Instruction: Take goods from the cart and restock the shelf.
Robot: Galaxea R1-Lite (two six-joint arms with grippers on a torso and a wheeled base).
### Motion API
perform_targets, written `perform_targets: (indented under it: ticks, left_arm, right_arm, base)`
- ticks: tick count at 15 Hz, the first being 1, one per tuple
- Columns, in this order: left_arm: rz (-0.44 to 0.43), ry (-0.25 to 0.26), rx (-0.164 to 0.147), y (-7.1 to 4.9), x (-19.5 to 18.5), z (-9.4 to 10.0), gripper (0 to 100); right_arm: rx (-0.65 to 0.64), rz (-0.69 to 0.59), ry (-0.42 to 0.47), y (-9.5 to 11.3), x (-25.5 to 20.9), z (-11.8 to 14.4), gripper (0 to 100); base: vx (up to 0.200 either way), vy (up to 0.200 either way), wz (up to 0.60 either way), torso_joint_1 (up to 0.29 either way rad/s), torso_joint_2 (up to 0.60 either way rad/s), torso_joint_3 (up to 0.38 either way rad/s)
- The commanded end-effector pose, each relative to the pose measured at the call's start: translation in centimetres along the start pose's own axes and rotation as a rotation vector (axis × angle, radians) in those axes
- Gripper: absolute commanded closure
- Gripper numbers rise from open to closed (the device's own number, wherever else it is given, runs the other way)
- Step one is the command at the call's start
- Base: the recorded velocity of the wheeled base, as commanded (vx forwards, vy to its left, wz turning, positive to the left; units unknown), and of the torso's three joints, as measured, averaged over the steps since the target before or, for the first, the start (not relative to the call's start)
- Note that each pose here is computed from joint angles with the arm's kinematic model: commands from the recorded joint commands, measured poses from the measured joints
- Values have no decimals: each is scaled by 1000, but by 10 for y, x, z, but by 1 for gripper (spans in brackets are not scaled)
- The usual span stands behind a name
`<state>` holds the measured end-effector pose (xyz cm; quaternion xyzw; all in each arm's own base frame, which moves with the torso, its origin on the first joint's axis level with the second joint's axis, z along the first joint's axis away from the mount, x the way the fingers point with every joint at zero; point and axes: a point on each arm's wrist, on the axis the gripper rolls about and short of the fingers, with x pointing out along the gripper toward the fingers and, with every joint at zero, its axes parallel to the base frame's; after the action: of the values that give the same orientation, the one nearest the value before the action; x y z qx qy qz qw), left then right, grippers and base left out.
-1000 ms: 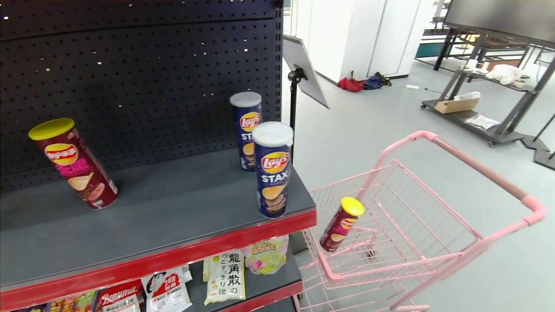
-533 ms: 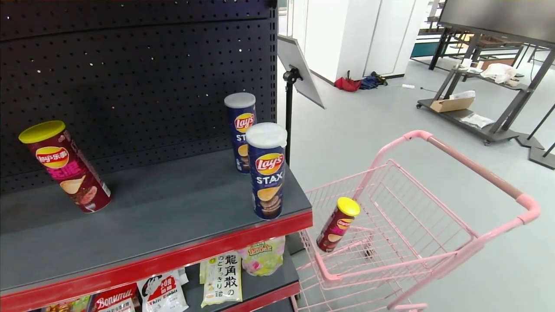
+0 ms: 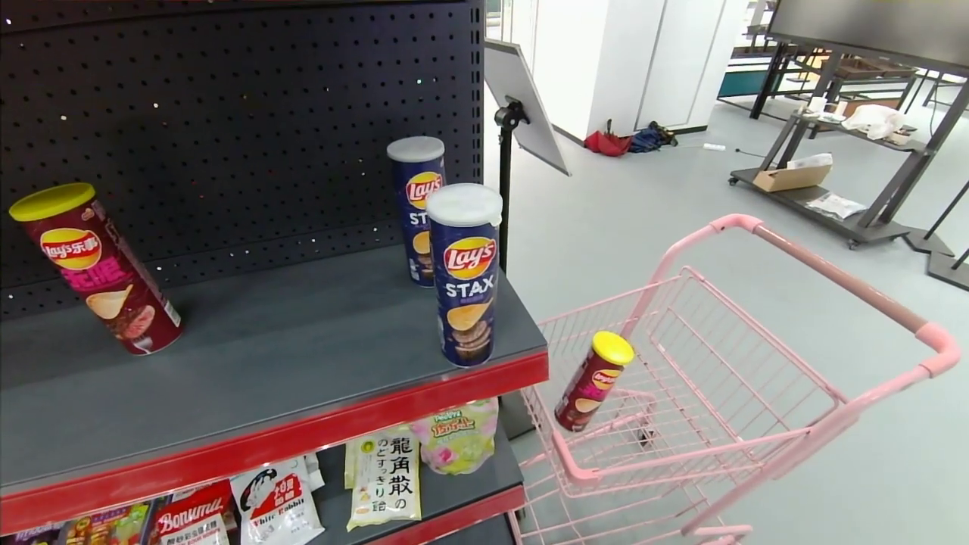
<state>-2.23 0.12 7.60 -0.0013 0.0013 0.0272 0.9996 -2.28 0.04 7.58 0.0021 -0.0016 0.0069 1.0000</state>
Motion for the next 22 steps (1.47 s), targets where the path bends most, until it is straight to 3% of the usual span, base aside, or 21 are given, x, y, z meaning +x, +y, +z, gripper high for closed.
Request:
perform_targets:
  ticks: [1, 18, 22]
  left_arm:
    - [1, -1, 0, 0, 0, 0, 0]
    - [1, -1, 0, 0, 0, 0, 0]
    - [1, -1, 0, 0, 0, 0, 0]
  right_arm:
    - [0, 0, 0, 0, 0, 0, 0]
    - [0, 2, 0, 0, 0, 0, 0]
    - [-4, 6, 15, 0, 1, 0, 0]
  base:
    - [0, 0, 0, -149, 354, 212]
    - [0, 0, 0, -159, 452, 284]
    - [0, 0, 0, -40, 138, 98]
